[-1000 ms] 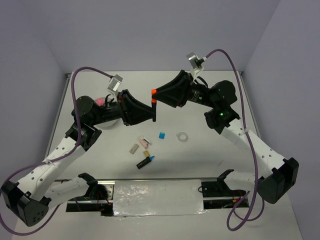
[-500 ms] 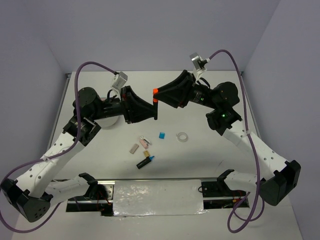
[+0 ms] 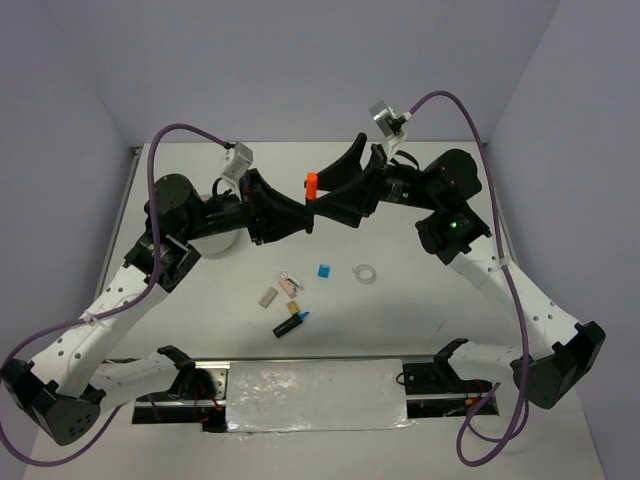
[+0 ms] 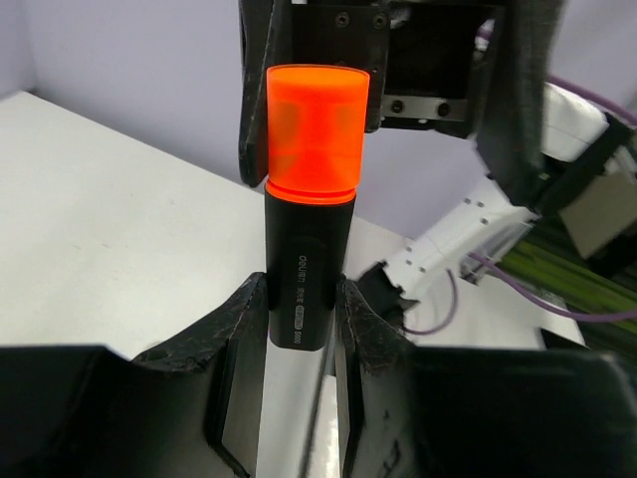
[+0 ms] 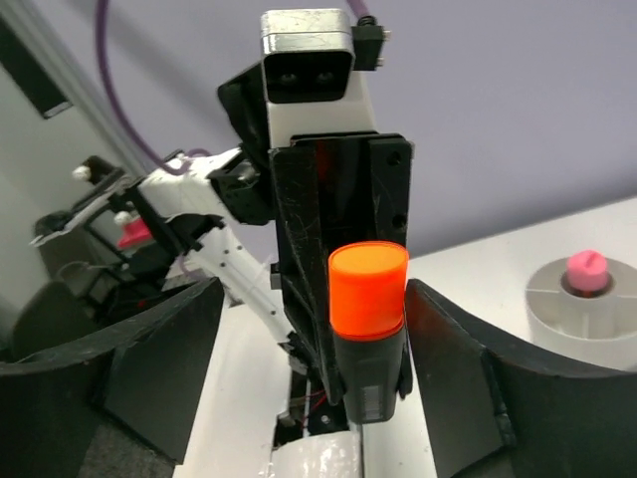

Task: Sort the stationery into containers
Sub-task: Close the pen cap on the pen.

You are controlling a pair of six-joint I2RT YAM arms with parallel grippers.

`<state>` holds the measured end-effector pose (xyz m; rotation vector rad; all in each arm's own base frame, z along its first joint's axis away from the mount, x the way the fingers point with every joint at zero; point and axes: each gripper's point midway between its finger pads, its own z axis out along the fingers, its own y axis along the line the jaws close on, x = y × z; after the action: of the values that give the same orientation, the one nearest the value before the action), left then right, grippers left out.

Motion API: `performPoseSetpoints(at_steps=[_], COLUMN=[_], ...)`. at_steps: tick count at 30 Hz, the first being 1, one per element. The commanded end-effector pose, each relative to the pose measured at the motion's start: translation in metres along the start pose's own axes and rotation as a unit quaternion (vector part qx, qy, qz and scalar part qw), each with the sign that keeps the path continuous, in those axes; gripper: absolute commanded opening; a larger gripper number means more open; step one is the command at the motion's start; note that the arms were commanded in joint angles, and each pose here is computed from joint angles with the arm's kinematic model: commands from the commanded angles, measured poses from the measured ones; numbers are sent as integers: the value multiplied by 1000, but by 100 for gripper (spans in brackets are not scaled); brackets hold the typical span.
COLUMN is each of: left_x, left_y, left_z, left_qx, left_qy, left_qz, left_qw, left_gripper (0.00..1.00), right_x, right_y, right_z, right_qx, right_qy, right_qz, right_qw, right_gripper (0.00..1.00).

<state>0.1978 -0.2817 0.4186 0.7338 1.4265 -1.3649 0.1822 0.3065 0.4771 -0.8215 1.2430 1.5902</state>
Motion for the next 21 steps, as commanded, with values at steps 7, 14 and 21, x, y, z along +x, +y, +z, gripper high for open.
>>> performPoseSetpoints(at_steps=[7,14,21], left_x=[-56,-67,-70], left_y=[2,15,25], left_z=[-16,-17,-15], left_qx=[-82,-121,-143], left_qy=[-67,-68,-55], left_qz=[100,124,134], left_qw=[989,983,979], left_gripper=[0,0,0], right_x=[-15,-28,-41], right_y=[-37,-47,-29], right_z=[-12,-13,0], right_qx=[170,270,271], right_qy=[8,-10,-72], right_qz=[-33,-46,-59], right_qw=[985,962,958], right_gripper=[100,100,90])
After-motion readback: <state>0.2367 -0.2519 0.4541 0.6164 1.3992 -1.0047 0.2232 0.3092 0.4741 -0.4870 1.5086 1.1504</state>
